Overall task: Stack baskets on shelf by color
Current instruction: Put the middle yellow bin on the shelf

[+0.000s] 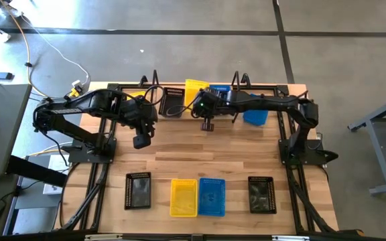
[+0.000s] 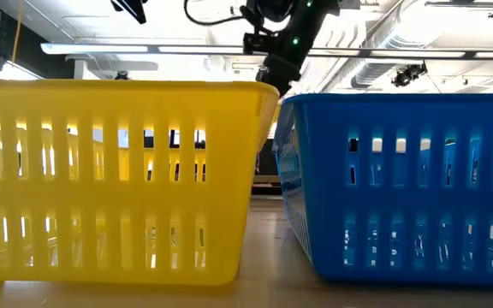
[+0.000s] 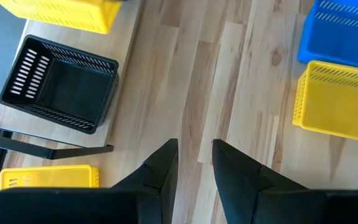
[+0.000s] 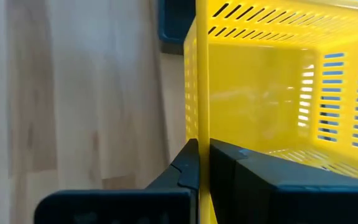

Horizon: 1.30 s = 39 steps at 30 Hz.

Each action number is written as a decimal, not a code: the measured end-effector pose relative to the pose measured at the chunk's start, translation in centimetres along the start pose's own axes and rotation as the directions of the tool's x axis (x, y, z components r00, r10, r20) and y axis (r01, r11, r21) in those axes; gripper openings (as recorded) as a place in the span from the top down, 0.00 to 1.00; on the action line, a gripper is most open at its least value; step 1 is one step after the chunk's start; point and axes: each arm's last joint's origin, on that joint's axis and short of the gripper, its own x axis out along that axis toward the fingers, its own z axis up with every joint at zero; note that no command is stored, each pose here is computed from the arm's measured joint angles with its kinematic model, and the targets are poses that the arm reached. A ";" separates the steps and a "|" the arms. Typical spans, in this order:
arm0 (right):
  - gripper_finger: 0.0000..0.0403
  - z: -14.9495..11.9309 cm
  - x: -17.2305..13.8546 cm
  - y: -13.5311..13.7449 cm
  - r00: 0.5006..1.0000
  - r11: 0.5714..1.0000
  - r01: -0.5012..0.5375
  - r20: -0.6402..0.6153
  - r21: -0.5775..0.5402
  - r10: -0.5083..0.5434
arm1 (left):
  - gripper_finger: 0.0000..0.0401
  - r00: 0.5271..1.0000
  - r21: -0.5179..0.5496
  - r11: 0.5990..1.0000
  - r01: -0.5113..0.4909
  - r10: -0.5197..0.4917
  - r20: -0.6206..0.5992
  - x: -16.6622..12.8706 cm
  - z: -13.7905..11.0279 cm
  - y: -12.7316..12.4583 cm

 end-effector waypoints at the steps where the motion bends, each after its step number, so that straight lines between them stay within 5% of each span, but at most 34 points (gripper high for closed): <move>1: 1.00 -0.1 0.2 -0.1 1.000 1.000 -0.007 -0.004 0.002 0.007 | 0.78 1.000 0.000 1.000 0.000 0.000 0.000 0.0 0.0 0.0; 25: 1.00 -0.9 5.1 0.1 0.993 0.999 -0.038 -0.109 -0.028 0.035 | 0.78 1.000 -0.002 1.000 0.000 0.000 0.002 0.0 0.0 0.0; 39: 0.96 -1.2 5.3 -0.8 0.992 0.998 -0.050 -0.113 -0.030 0.047 | 0.78 0.997 -0.002 0.997 0.073 -0.073 -0.011 0.0 0.0 -0.2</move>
